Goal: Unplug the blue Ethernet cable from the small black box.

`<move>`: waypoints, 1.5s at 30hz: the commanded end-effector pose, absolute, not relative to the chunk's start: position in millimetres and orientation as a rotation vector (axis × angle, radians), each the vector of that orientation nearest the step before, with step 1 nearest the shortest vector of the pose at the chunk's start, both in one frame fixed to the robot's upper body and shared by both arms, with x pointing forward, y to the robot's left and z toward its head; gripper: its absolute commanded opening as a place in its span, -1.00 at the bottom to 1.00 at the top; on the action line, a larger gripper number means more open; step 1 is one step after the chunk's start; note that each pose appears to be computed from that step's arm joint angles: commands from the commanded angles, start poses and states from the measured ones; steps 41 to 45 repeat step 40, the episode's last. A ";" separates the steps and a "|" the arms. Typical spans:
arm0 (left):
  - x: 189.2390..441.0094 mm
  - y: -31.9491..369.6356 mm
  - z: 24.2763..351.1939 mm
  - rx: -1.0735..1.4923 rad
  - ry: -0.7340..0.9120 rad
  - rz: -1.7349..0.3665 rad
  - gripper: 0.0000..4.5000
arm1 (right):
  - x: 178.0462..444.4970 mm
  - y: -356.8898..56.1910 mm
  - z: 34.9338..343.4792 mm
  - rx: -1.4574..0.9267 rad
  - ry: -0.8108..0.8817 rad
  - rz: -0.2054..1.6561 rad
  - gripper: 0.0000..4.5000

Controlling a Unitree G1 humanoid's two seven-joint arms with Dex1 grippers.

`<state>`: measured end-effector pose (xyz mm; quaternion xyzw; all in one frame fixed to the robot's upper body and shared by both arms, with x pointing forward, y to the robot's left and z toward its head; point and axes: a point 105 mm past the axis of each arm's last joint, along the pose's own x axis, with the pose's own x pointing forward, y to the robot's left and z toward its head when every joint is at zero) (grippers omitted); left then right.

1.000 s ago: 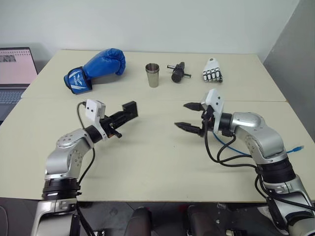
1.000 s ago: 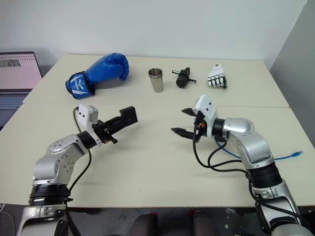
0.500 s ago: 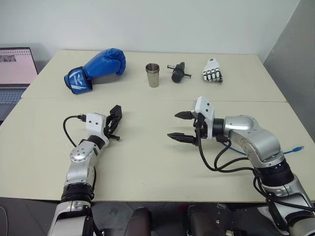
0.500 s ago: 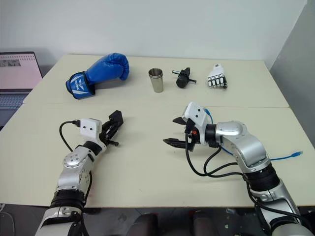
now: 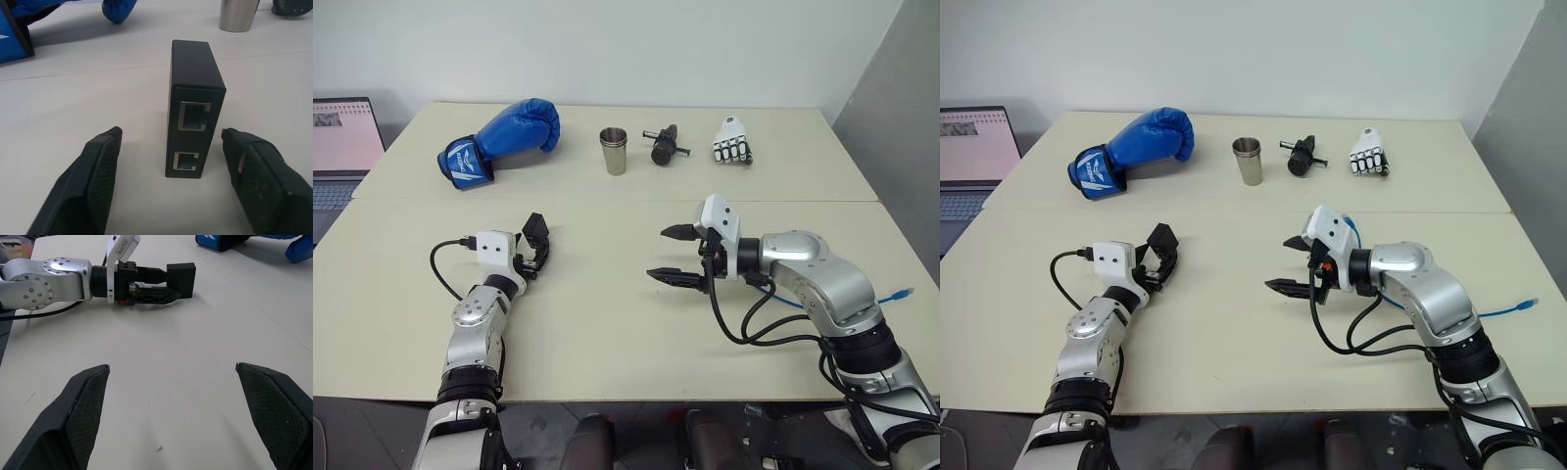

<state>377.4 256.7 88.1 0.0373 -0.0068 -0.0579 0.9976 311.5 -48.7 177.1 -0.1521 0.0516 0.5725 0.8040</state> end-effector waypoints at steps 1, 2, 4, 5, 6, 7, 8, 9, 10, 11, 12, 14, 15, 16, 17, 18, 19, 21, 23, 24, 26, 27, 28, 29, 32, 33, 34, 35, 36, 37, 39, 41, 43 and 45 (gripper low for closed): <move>374.8 260.2 82.5 0.082 0.010 -0.111 0.94 | 305.2 -45.6 188.6 -0.346 0.060 1.251 0.95; 374.2 259.1 82.7 0.094 0.009 -0.119 0.94 | 305.1 -45.3 188.6 -0.347 0.060 1.252 0.95; 371.9 257.1 84.9 0.112 0.000 -0.133 0.94 | 304.5 -45.3 188.3 -0.348 0.062 1.255 0.95; 369.4 256.4 87.9 0.125 -0.007 -0.143 0.94 | 304.0 -45.7 188.2 -0.348 0.064 1.255 0.95; 366.3 255.8 90.9 0.142 -0.015 -0.153 0.94 | 303.4 -46.2 188.1 -0.348 0.065 1.256 0.95; 362.6 257.1 93.9 0.156 -0.021 -0.154 0.94 | 302.9 -46.9 188.1 -0.347 0.066 1.254 0.95; 357.0 260.5 97.7 0.165 -0.028 -0.147 0.94 | 302.8 -47.8 188.1 -0.346 0.067 1.251 0.95; 351.6 263.4 100.2 0.175 -0.030 -0.141 0.94 | 302.7 -48.7 188.0 -0.343 0.067 1.246 0.95; 346.4 264.8 102.2 0.190 -0.029 -0.140 0.94 | 302.5 -49.6 187.8 -0.340 0.068 1.242 0.95; 341.5 264.8 103.8 0.189 -0.025 -0.148 0.94 | 302.5 -50.5 187.3 -0.338 0.069 1.238 0.95; 337.5 264.2 105.2 0.187 -0.022 -0.154 0.94 | 302.3 -51.3 186.8 -0.336 0.070 1.234 0.95; 330.8 261.9 108.3 0.198 -0.007 -0.177 0.94 | 302.5 -53.1 186.0 -0.327 0.071 1.224 0.95; 327.8 260.9 111.1 0.197 -0.005 -0.187 0.94 | 302.5 -54.0 185.8 -0.323 0.072 1.220 0.95; 325.0 260.8 115.0 0.191 -0.009 -0.191 0.94 | 302.4 -55.7 185.3 -0.318 0.073 1.214 0.95; 320.6 260.6 121.8 0.197 -0.004 -0.215 0.94 | 302.3 -62.2 184.4 -0.307 0.078 1.199 0.95; 316.7 260.6 127.6 0.207 0.006 -0.235 0.94 | 302.2 -69.3 183.7 -0.301 0.083 1.185 0.95; 314.0 260.4 131.2 0.214 0.017 -0.249 0.94 | 301.9 -74.1 183.3 -0.297 0.086 1.175 0.95; 307.0 258.6 136.4 0.221 0.052 -0.312 0.94 | 300.5 -86.4 184.6 -0.305 0.087 1.159 0.95; 298.0 256.4 143.8 0.226 0.095 -0.409 0.94 | 299.0 -100.5 188.4 -0.319 0.083 1.144 0.95; 293.9 256.1 148.7 0.242 0.116 -0.458 0.94 | 298.8 -108.2 191.1 -0.325 0.080 1.133 0.95; 289.1 257.7 159.5 0.279 0.139 -0.522 0.94 | 297.5 -121.2 195.2 -0.335 0.081 1.120 0.95; 287.1 258.2 164.0 0.294 0.152 -0.552 0.94 | 296.5 -127.0 196.9 -0.341 0.084 1.117 0.95; 285.0 258.2 169.4 0.305 0.158 -0.580 0.94 | 295.1 -133.2 198.7 -0.347 0.088 1.114 0.95; 282.9 257.8 173.6 0.309 0.167 -0.607 0.94 | 294.2 -138.8 200.4 -0.353 0.092 1.109 0.95; 281.7 262.2 182.2 0.344 0.170 -0.634 0.94 | 293.0 -151.5 205.2 -0.372 0.099 1.091 0.95; 282.4 264.5 183.6 0.348 0.171 -0.629 0.94 | 292.5 -153.7 206.4 -0.374 0.100 1.089 0.95; 283.6 265.0 186.4 0.340 0.168 -0.631 0.94 | 292.3 -157.8 208.4 -0.377 0.104 1.083 0.95; 284.2 265.3 188.4 0.333 0.165 -0.635 0.94 | 292.1 -160.3 209.8 -0.379 0.106 1.079 0.95; 284.8 264.3 190.7 0.333 0.158 -0.644 0.94 | 291.6 -162.7 210.6 -0.382 0.111 1.076 0.95; 285.3 262.8 192.2 0.338 0.153 -0.654 0.94 | 291.1 -164.3 210.9 -0.384 0.115 1.075 0.95; 286.9 259.1 197.3 0.349 0.123 -0.670 0.94 | 290.5 -165.0 211.1 -0.381 0.120 1.073 0.95; 287.1 257.0 199.4 0.340 0.114 -0.684 0.94 | 290.5 -164.9 211.3 -0.378 0.120 1.071 0.95; 287.1 257.0 199.4 0.340 0.114 -0.684 0.94 | 290.5 -164.9 211.3 -0.378 0.120 1.071 0.95; 287.1 257.0 199.4 0.340 0.114 -0.684 0.94 | 290.5 -164.9 211.3 -0.378 0.120 1.071 0.95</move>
